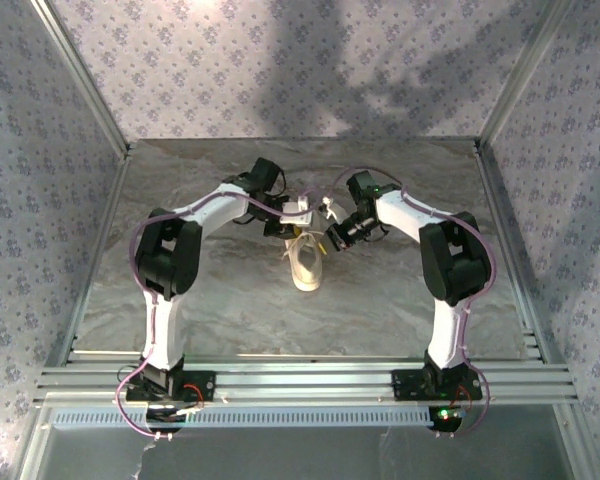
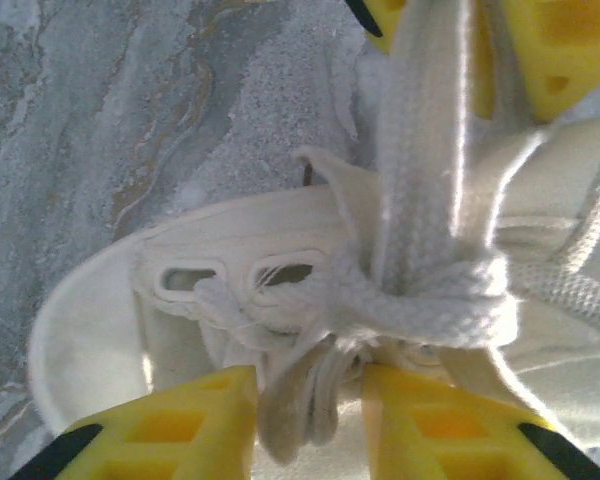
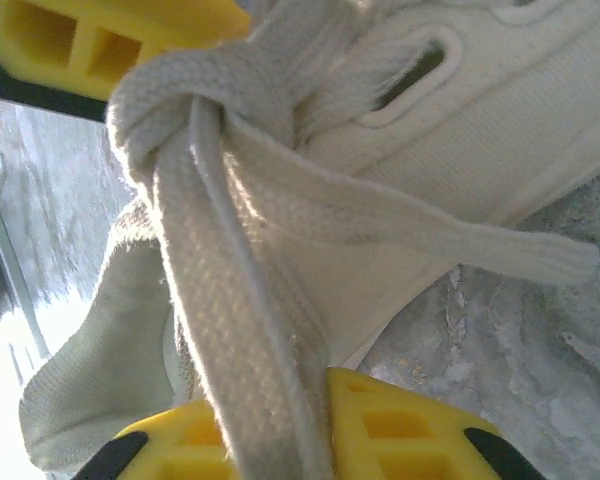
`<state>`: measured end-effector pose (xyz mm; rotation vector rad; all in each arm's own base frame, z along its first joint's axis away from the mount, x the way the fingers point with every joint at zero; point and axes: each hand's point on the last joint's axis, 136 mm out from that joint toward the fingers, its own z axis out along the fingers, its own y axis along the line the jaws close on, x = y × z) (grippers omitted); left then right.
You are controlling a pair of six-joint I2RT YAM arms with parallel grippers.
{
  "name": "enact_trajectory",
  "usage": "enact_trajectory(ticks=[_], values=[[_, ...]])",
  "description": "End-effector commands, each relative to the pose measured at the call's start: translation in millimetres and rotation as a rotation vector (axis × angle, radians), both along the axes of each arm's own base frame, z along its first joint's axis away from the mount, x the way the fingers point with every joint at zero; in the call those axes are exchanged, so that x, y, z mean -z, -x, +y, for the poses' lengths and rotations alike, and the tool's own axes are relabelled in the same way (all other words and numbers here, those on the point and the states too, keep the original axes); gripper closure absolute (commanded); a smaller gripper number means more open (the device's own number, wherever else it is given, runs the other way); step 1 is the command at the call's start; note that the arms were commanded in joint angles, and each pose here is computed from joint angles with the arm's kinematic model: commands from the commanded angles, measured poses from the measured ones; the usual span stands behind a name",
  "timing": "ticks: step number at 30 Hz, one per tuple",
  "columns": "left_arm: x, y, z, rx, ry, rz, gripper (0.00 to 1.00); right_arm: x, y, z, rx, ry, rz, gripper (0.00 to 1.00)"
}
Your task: Tie the shoes
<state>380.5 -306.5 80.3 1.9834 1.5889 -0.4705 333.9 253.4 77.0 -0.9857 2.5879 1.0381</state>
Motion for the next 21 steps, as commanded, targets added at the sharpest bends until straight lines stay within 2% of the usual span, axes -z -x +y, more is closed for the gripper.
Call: enact_trajectory(ticks=[1, 3, 10, 21], values=[[-13, 16, 1, 0.059, -0.003, 0.018, 0.84, -11, -5, -4, 0.024, -0.019, 0.0, 1.0], [-19, 20, 10, 0.047, -0.016, 0.008, 1.0, -18, -6, -6, 0.038, -0.046, -0.007, 1.0], [-31, 33, 34, -0.039, -0.057, -0.02, 1.0, -23, -6, -9, 0.048, -0.061, -0.008, 1.0], [-11, 45, 52, -0.132, -0.113, 0.036, 1.0, -6, -6, -15, 0.069, -0.02, 0.061, 1.0]])
